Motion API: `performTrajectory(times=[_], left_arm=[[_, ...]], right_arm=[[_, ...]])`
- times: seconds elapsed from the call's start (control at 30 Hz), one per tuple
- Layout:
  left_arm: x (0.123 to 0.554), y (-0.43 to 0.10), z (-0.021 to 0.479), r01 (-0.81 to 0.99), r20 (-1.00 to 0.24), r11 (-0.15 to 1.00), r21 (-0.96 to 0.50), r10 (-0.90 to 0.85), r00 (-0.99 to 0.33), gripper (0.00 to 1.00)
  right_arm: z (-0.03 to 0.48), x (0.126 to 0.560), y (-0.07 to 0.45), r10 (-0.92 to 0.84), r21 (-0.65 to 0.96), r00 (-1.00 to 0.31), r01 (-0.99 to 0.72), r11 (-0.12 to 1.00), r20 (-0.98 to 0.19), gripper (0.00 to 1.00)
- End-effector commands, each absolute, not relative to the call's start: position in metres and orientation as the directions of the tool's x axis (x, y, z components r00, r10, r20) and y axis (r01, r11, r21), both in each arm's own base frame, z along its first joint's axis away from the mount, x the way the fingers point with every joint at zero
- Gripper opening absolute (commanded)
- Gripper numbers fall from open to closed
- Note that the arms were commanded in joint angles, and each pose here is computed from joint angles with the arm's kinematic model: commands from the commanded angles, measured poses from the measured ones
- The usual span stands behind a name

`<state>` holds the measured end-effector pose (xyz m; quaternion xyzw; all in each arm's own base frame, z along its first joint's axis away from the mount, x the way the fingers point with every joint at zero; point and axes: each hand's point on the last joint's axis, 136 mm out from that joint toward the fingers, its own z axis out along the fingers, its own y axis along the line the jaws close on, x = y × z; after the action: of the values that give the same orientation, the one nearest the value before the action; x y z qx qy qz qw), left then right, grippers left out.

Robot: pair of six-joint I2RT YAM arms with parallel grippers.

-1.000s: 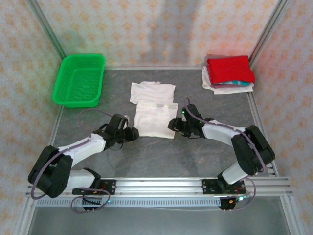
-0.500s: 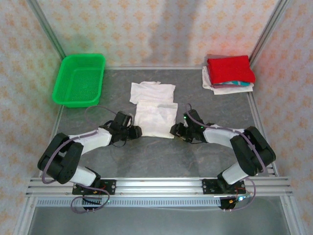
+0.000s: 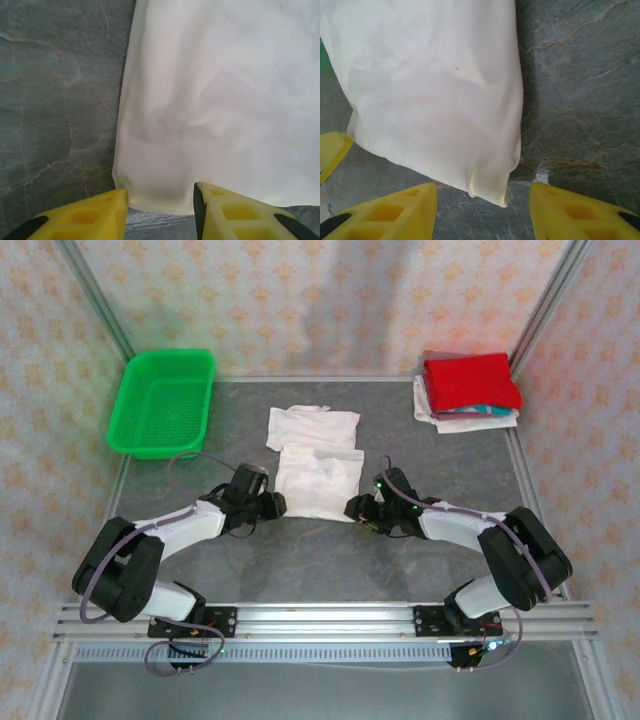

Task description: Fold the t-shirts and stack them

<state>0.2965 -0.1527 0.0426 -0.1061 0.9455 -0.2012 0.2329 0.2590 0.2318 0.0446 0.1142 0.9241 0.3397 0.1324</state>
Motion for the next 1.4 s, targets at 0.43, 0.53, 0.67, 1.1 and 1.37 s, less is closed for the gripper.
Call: performTrajectory(times=[0.43, 0.53, 0.67, 1.1, 1.37], left_arm=[[0.298, -0.153, 0.017, -0.138, -0.347, 0.889, -0.436, -0.307, -0.886, 0.38], [0.299, -0.158, 0.014, -0.131, -0.342, 0.88, -0.456, -0.309, -0.887, 0.35], [0.304, -0.164, 0.017, -0.124, -0.347, 0.87, -0.477, -0.316, -0.883, 0.29], [0.313, -0.173, 0.032, -0.106, -0.376, 0.862, -0.496, -0.323, -0.868, 0.02], [0.308, -0.159, 0.041, -0.122, -0.409, 0.882, -0.455, -0.329, -0.851, 0.0]], right_arm=[[0.041, 0.278, 0.257, 0.293, 0.689, -0.941, 0.101, 0.718, -0.168, 0.42], [0.041, 0.283, 0.26, 0.294, 0.691, -0.94, 0.096, 0.716, -0.174, 0.4], [0.039, 0.286, 0.266, 0.288, 0.7, -0.944, 0.094, 0.708, -0.164, 0.35], [0.057, 0.303, 0.274, 0.269, 0.7, -0.938, 0.042, 0.713, -0.217, 0.19], [0.058, 0.303, 0.268, 0.271, 0.677, -0.931, 0.037, 0.735, -0.243, 0.0]])
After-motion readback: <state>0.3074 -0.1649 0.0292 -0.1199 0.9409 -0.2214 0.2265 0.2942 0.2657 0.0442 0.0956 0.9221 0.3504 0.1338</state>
